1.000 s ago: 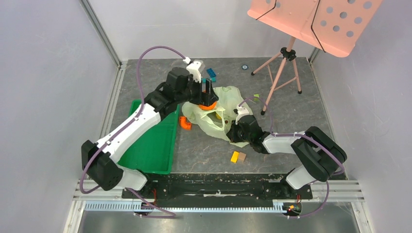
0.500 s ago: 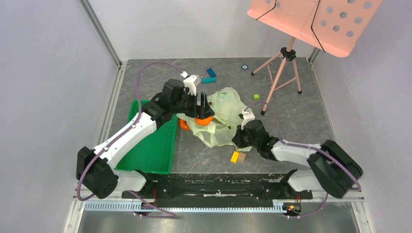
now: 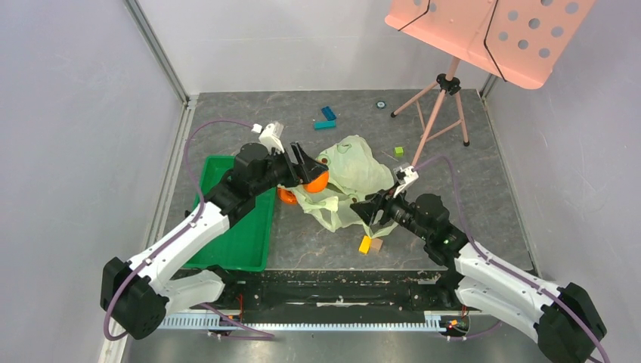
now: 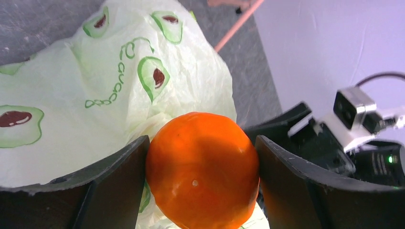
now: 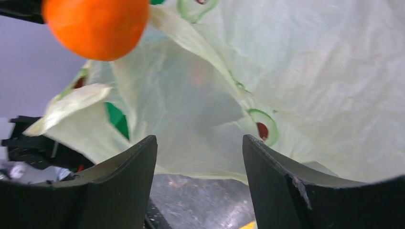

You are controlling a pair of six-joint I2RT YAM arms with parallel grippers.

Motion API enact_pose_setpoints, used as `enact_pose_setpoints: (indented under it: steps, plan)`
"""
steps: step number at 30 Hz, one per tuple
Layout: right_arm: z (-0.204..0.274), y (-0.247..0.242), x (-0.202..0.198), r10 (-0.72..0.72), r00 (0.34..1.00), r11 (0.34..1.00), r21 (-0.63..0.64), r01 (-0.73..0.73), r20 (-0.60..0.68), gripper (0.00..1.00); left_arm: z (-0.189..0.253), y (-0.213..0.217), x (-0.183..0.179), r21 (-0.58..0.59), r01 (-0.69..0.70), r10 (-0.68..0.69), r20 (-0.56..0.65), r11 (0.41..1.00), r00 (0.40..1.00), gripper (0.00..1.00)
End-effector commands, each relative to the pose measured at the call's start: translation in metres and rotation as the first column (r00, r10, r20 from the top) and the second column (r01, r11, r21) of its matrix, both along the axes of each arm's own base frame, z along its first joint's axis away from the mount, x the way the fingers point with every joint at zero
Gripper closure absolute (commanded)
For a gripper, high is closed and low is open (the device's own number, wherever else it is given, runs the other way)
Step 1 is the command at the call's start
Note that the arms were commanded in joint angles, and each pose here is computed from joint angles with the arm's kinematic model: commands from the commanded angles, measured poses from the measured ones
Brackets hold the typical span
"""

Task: Take the fake fruits out of the plastic bag
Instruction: Take out the fake fruit from the plastic bag.

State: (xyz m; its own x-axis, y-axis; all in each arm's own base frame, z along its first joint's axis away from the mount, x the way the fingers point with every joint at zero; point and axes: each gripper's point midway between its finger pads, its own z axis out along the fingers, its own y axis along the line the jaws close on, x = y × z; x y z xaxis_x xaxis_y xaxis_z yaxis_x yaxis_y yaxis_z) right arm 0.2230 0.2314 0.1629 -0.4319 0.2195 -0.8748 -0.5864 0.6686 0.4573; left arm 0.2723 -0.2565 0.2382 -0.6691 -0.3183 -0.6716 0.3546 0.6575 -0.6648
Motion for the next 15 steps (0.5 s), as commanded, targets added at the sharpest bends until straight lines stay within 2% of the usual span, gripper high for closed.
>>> enact_pose_setpoints:
  steps: [1,7,15]
  plan:
    - [0.062,0.035,-0.014,0.147,0.987,0.977,0.145,-0.154,0.058,0.28,0.035,0.004,0.017,-0.164,-0.146,0.152,0.029,0.976,0.988,0.41]
    - [0.099,0.065,-0.017,0.175,0.979,0.963,0.190,-0.193,0.106,0.15,0.030,0.007,0.017,-0.174,-0.205,0.209,0.007,0.963,0.978,0.41]
    - [0.107,0.078,0.000,0.089,0.993,0.973,0.207,-0.104,0.082,0.03,0.022,0.006,0.012,-0.158,-0.237,0.240,-0.001,0.959,0.971,0.41]
